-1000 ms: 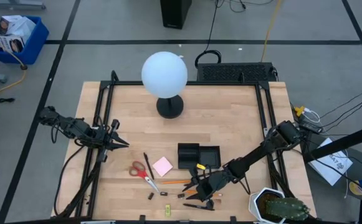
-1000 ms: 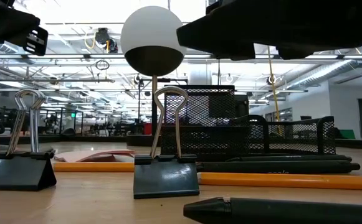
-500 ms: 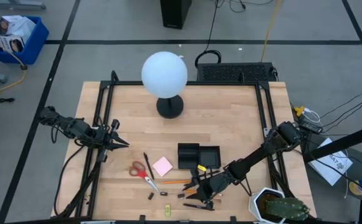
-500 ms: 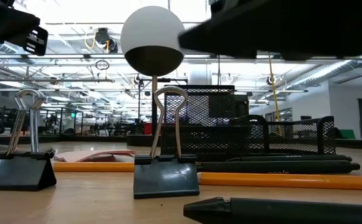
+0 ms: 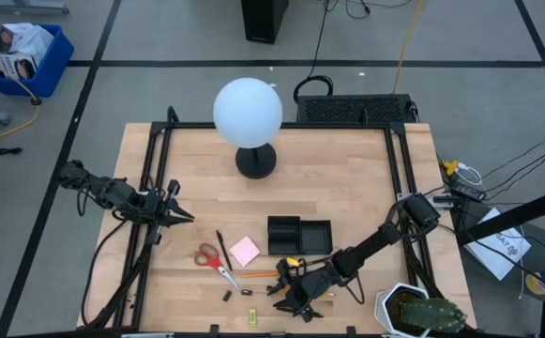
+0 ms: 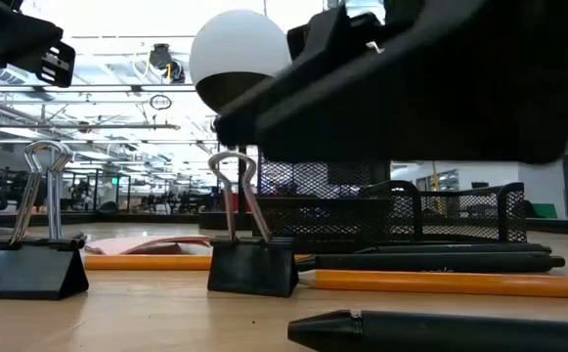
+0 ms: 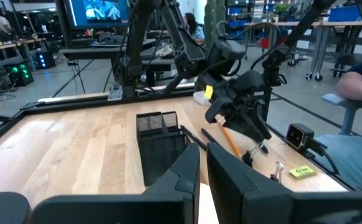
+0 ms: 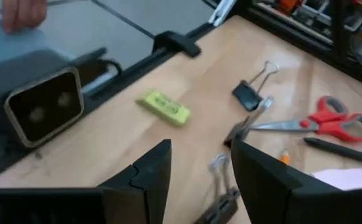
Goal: Pick and place office supplies into organizer
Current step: Put the binder clip into the desk organizer
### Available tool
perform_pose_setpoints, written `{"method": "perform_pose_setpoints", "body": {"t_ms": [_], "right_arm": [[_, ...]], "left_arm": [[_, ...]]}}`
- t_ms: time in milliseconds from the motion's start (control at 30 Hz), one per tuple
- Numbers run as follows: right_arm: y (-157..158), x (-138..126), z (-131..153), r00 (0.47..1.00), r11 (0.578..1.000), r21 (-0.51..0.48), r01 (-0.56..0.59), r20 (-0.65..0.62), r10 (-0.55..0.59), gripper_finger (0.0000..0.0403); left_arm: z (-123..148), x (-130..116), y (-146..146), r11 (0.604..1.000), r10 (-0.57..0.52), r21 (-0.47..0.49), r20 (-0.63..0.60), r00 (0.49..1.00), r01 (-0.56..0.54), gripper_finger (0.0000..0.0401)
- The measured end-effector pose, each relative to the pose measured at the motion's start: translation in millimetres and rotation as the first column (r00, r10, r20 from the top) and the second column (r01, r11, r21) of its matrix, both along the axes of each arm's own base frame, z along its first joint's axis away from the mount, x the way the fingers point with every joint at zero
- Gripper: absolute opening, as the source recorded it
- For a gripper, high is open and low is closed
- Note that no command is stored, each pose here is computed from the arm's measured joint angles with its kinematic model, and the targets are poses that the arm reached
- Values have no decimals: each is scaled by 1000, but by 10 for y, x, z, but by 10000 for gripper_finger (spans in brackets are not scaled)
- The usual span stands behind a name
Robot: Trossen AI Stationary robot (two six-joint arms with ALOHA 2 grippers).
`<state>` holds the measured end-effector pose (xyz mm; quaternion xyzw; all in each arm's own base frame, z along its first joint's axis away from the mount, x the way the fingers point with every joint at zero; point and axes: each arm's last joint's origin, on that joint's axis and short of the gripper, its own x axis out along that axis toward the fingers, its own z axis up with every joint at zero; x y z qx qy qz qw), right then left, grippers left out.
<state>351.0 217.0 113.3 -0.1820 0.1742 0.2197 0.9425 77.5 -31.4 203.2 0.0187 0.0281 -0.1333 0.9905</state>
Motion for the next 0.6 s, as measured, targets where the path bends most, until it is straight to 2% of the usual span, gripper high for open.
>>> {"method": "perform_pose_setpoints", "body": {"t_ms": [500,600], "right_arm": [[-44,22,-2,999,999,-2,38,1,-38,160],[-94,65,27,998,997,43,63,17,-64,157]], "left_arm": [[-3,0,1,1000,2,1,-3,1000,-2,37],[-3,0,1,1000,2,1,-3,1000,-2,37]]}}
